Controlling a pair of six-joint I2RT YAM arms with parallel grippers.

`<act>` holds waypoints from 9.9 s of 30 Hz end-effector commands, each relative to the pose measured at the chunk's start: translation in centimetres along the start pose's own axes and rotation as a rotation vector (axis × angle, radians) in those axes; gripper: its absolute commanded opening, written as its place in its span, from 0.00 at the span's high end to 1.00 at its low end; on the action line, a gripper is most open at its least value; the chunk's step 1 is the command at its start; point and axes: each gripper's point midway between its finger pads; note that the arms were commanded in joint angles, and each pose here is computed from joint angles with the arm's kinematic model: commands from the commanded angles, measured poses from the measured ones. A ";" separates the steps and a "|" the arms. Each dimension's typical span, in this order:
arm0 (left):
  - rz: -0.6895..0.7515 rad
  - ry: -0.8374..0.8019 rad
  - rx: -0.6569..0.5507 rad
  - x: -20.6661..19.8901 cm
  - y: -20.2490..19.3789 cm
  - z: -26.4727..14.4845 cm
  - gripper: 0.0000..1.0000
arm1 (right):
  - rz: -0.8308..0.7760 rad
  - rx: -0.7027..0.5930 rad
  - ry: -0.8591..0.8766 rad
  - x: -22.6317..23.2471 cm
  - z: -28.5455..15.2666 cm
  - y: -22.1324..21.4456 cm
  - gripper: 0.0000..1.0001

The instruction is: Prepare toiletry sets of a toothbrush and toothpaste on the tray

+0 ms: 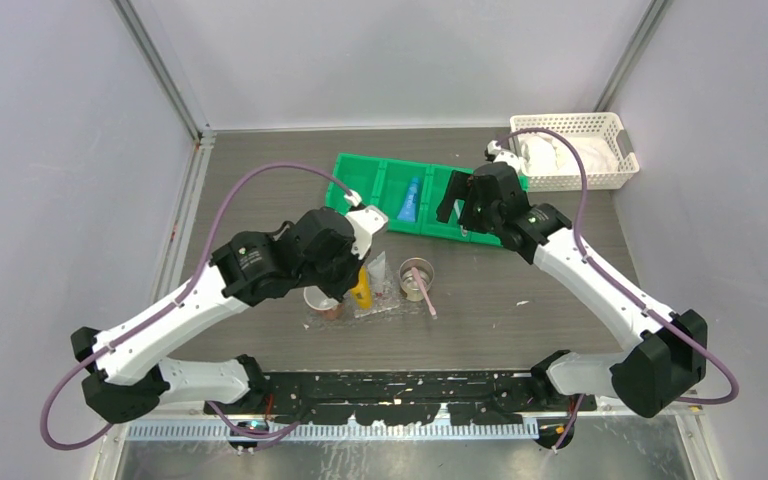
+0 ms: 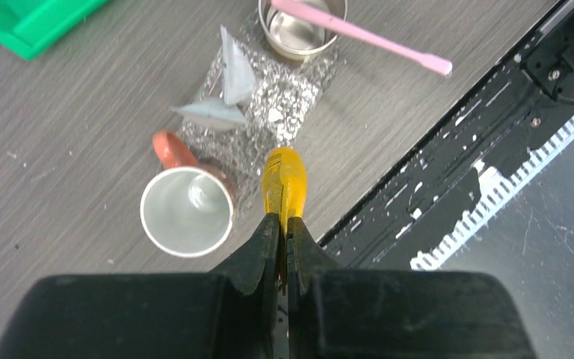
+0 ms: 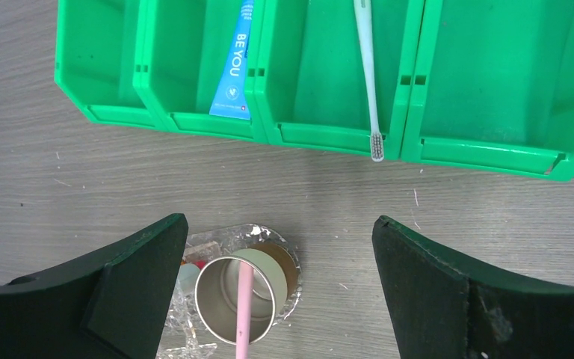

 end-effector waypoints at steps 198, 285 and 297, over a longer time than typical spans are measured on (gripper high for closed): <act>0.411 0.527 -0.464 8.5 10.2 -0.4 0.34 | 0.769 0.453 0.845 19.5 -5.3 6.8 0.99; 0.027 0.197 -0.239 7.0 13.5 -9.1 0.99 | 0.047 0.120 0.241 6.6 -4.5 4.6 0.40; 0.039 -0.050 -0.130 1.2 11.0 -6.1 0.99 | 0.047 0.067 0.085 -0.2 -3.0 4.4 0.33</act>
Point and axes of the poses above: each gripper's point midway between its finger pads, its own z axis out along the fingers, its own x axis along the line the jaws close on, y = z × x, and after that the axes turned 10 degrees about z, right-handed
